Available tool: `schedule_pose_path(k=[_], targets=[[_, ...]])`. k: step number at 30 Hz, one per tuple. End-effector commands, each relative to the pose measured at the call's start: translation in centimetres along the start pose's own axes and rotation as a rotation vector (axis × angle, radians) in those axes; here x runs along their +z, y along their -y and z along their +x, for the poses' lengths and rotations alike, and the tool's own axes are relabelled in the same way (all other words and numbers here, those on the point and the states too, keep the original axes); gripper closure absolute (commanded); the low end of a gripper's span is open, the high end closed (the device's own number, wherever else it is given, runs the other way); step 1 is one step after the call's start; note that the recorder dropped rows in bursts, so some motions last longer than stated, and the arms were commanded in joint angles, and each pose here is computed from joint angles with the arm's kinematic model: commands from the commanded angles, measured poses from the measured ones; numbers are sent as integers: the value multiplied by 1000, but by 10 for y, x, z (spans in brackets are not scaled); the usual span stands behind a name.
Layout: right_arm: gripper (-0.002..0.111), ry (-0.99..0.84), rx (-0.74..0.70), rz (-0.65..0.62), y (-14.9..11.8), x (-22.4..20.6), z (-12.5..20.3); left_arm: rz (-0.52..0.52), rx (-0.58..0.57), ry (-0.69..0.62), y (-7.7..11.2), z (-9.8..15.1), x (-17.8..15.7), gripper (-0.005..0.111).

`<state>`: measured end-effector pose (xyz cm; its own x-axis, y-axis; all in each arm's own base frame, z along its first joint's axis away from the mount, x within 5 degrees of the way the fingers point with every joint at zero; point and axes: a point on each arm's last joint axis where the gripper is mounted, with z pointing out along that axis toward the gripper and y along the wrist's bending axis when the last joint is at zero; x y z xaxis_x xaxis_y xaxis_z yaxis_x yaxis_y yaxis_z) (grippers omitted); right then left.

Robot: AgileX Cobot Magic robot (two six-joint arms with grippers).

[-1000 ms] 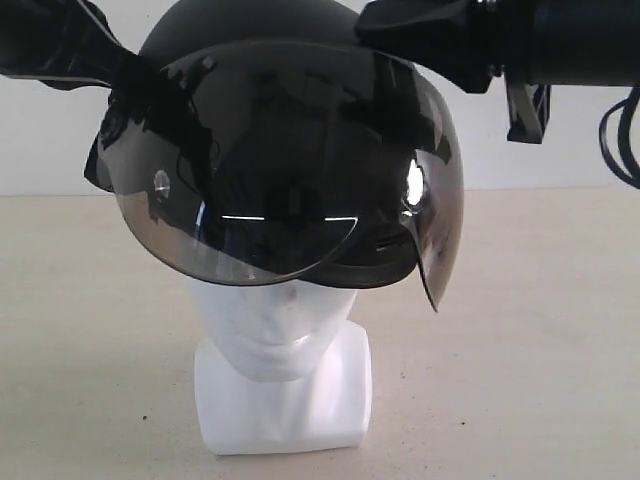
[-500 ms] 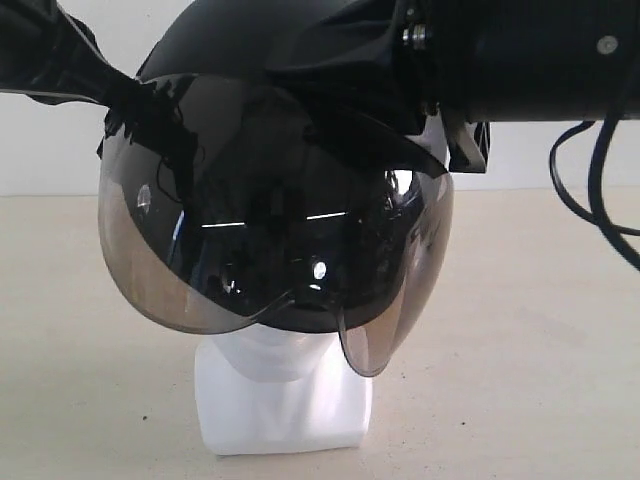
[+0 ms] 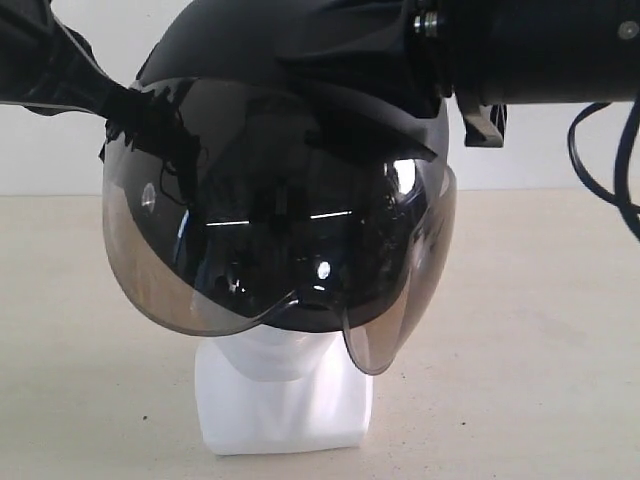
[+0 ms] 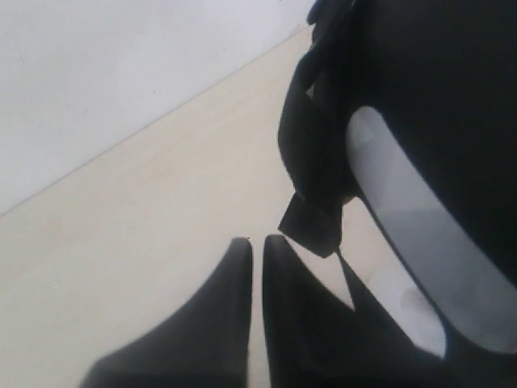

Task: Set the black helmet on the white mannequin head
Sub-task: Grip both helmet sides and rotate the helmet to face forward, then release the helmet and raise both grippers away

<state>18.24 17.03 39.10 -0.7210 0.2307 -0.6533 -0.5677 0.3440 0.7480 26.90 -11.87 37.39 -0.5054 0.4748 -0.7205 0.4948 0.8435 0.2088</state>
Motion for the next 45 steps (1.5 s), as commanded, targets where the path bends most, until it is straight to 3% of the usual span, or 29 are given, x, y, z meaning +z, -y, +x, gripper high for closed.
schedule_pose_path(k=[1,6,22,29,45], targets=[[108,-11,-19,-16,-5,-2,0,-43,21,-54,-2,9,12,102],[108,-19,-26,-13,-5,-2,1,-89,12,-70,-6,10,17,102],[108,-14,-40,1,-4,-2,0,-71,12,-154,-2,16,49,102],[108,9,-56,33,-1,-2,-2,-82,6,-97,-4,11,31,102],[108,-20,-113,149,10,-3,0,-101,-48,104,-10,4,-48,102]])
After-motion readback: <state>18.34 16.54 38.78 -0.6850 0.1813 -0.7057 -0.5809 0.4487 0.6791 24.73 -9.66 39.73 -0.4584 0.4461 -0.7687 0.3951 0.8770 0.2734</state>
